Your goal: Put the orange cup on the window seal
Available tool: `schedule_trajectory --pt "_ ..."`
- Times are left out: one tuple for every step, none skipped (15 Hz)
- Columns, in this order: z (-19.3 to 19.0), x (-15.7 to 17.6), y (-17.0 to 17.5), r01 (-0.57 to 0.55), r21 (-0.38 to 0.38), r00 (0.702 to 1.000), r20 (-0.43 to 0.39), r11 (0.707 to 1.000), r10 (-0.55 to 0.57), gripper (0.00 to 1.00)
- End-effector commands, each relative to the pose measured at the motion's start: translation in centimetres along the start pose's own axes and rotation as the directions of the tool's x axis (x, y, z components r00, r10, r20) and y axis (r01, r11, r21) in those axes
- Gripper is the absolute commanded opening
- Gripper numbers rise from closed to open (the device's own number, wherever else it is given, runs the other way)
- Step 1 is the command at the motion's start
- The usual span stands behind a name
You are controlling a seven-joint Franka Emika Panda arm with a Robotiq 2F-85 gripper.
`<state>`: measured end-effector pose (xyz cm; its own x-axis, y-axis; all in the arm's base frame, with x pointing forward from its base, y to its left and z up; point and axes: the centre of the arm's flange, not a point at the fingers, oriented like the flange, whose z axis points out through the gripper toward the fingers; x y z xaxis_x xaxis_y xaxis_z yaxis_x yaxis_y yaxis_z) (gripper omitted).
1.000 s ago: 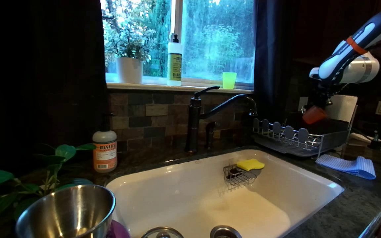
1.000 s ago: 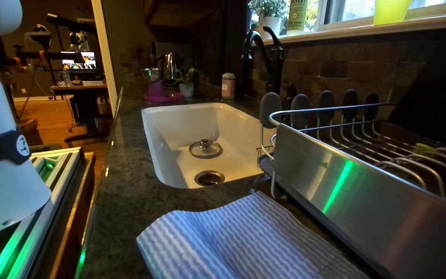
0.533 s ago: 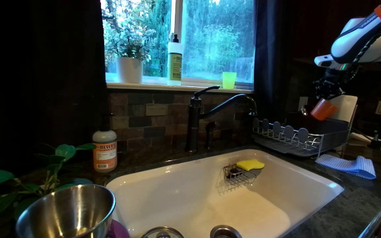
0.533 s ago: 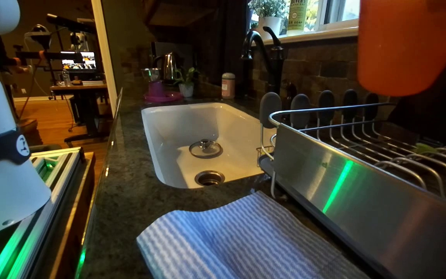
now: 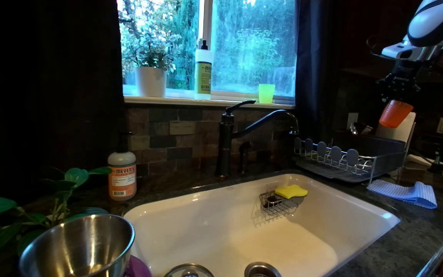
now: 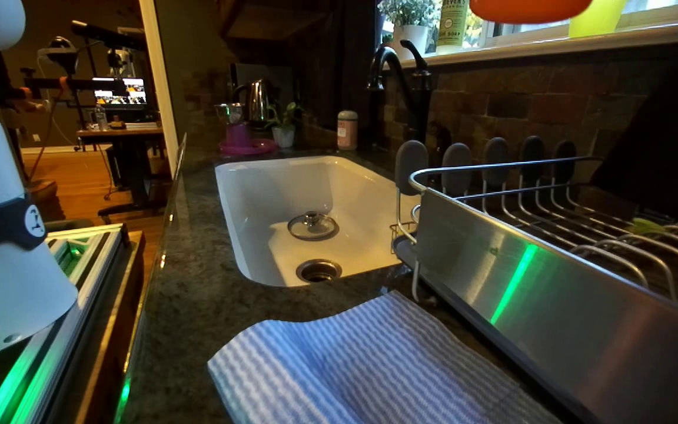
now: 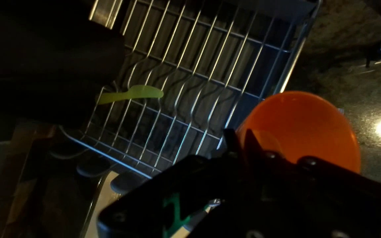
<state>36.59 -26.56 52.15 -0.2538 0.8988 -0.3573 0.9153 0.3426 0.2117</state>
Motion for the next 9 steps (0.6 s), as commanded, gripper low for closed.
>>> schedule_trajectory --pt "-0.4 0.3 0.3 0.019 -0.008 1.000 0.000 1.000 -0.019 0.07" --pt "-0.6 0.4 0.5 0.028 -0.013 1.000 0.001 1.000 -0.028 0.07" --pt "-0.6 0.4 0.5 0.032 -0.013 0.999 0.000 0.999 -0.032 0.07" --pt "-0.6 0.4 0.5 0.033 -0.012 0.999 0.000 0.999 -0.033 0.02" --pt "-0.5 0.7 0.8 0.055 -0.046 0.998 -0.008 0.997 -0.055 0.02" --pt "-1.1 0.9 2.6 0.119 -0.093 0.993 0.035 0.989 -0.116 0.02" --pt "-2.4 1.3 5.2 0.173 -0.115 0.984 0.058 0.978 -0.167 0.02" --pt "-3.5 1.9 7.4 0.219 -0.135 0.975 0.080 0.966 -0.209 0.02" --pt "-5.0 2.7 9.5 0.269 -0.150 0.962 0.094 0.951 -0.257 0.02"
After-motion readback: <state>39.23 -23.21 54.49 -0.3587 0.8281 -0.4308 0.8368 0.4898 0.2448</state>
